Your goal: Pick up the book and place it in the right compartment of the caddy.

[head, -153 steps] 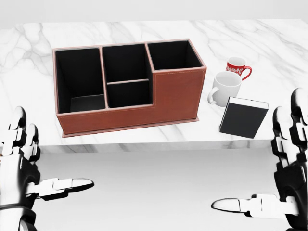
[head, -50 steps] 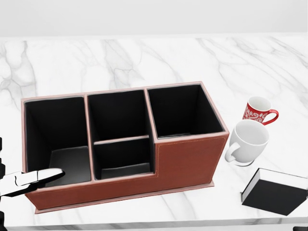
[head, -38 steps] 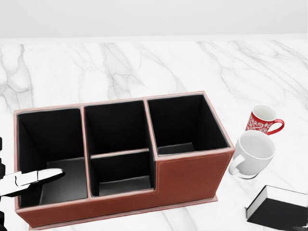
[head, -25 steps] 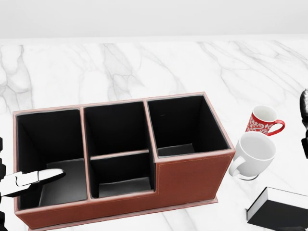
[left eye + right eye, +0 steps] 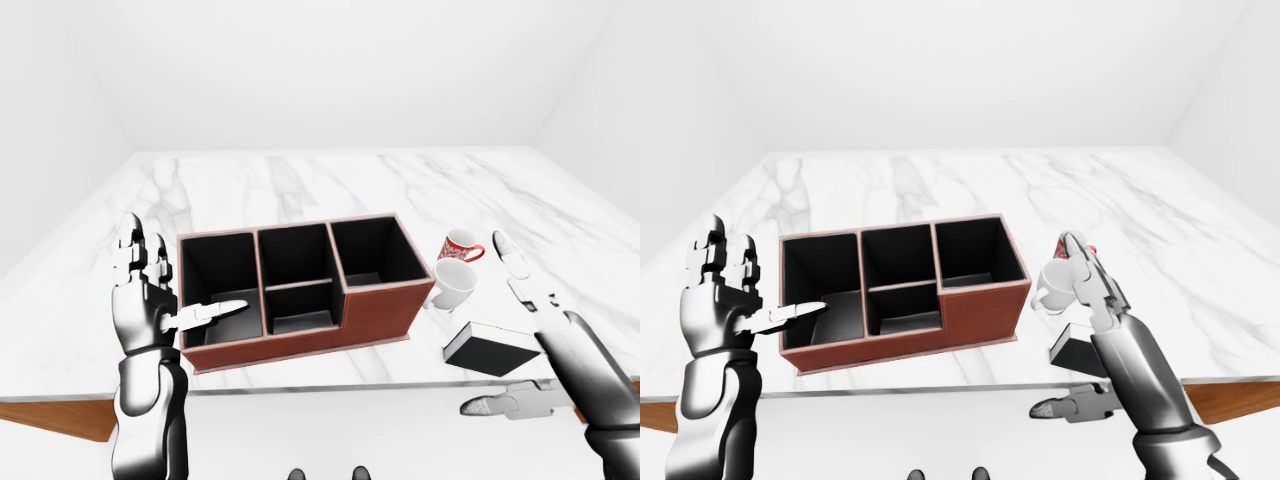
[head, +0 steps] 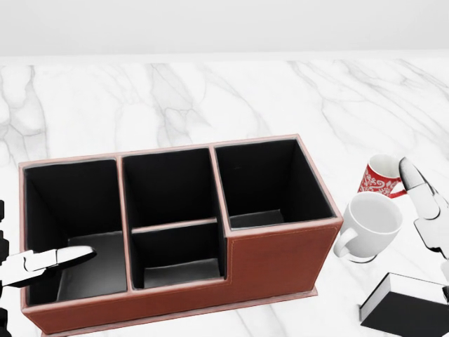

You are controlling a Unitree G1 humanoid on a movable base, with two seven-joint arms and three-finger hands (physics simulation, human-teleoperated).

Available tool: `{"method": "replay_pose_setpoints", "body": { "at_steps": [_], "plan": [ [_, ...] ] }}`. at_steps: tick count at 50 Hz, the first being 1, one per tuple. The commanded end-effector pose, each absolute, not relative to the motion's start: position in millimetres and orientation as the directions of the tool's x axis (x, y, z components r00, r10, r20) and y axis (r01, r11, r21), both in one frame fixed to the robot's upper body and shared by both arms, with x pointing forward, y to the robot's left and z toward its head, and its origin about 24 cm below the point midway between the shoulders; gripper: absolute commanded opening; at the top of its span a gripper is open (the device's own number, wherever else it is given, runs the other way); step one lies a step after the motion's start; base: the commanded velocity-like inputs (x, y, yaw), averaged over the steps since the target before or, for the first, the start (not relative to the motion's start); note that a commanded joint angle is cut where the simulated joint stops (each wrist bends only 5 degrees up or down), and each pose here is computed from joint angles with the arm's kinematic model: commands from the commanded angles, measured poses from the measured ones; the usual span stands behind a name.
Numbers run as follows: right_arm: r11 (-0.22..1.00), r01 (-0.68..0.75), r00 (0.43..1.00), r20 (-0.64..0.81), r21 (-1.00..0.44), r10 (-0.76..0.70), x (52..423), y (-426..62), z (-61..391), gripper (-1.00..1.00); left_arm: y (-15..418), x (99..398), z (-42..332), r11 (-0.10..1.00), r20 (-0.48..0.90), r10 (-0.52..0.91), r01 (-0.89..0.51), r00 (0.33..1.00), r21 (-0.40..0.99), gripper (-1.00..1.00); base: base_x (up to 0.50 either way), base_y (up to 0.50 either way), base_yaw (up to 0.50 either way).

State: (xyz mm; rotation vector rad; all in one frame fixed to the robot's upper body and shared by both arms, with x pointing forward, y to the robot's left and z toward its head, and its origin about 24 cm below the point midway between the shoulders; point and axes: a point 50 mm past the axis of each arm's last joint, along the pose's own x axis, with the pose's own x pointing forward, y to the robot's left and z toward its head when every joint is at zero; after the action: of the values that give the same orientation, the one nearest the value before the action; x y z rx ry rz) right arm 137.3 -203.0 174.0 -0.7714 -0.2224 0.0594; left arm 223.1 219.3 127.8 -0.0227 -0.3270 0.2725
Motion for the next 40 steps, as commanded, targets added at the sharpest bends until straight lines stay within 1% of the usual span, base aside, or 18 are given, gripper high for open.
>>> {"method": "replay_pose_setpoints", "body": {
  "at_steps": [1,7,16,22,29,31,36,40],
  "plan": [
    [0.686,0.072,0.997,0.026,-0.724,-0.077,135,-235,148,1.0,217,228,117,0.963,0.27,0.269,-0.261,0.925,-0.066,1.0,0.0,0.0,0.0],
    [0.626,0.136,0.983,0.028,-0.768,-0.18,127,-249,153,1.0,218,228,117,0.963,0.269,0.27,-0.262,0.925,-0.066,1.0,0.0,0.0,0.0],
    [0.585,0.173,0.965,0.017,-0.792,-0.262,122,-261,153,1.0,217,229,117,0.964,0.27,0.267,-0.259,0.925,-0.065,1.0,0.0,0.0,0.0],
    [0.584,0.138,0.96,-0.038,-0.8,-0.279,130,-272,142,1.0,216,228,118,0.964,0.272,0.264,-0.257,0.925,-0.064,1.0,0.0,0.0,0.0],
    [0.591,0.052,0.951,-0.14,-0.805,-0.275,147,-288,123,1.0,216,228,119,0.964,0.276,0.264,-0.257,0.924,-0.064,1.0,0.0,0.0,0.0],
    [0.592,0.048,0.952,-0.142,-0.805,-0.269,148,-289,123,1.0,215,228,119,0.965,0.276,0.264,-0.256,0.924,-0.063,1.0,0.0,0.0,0.0],
    [0.633,-0.01,0.928,-0.244,-0.774,-0.283,149,-303,101,1.0,215,228,119,0.965,0.277,0.263,-0.256,0.924,-0.062,1.0,0.0,0.0,0.0],
    [0.645,-0.029,0.91,-0.287,-0.763,-0.298,148,-312,92,1.0,215,228,118,0.965,0.274,0.263,-0.256,0.925,-0.061,1.0,0.0,0.0,0.0]
  ]
}}
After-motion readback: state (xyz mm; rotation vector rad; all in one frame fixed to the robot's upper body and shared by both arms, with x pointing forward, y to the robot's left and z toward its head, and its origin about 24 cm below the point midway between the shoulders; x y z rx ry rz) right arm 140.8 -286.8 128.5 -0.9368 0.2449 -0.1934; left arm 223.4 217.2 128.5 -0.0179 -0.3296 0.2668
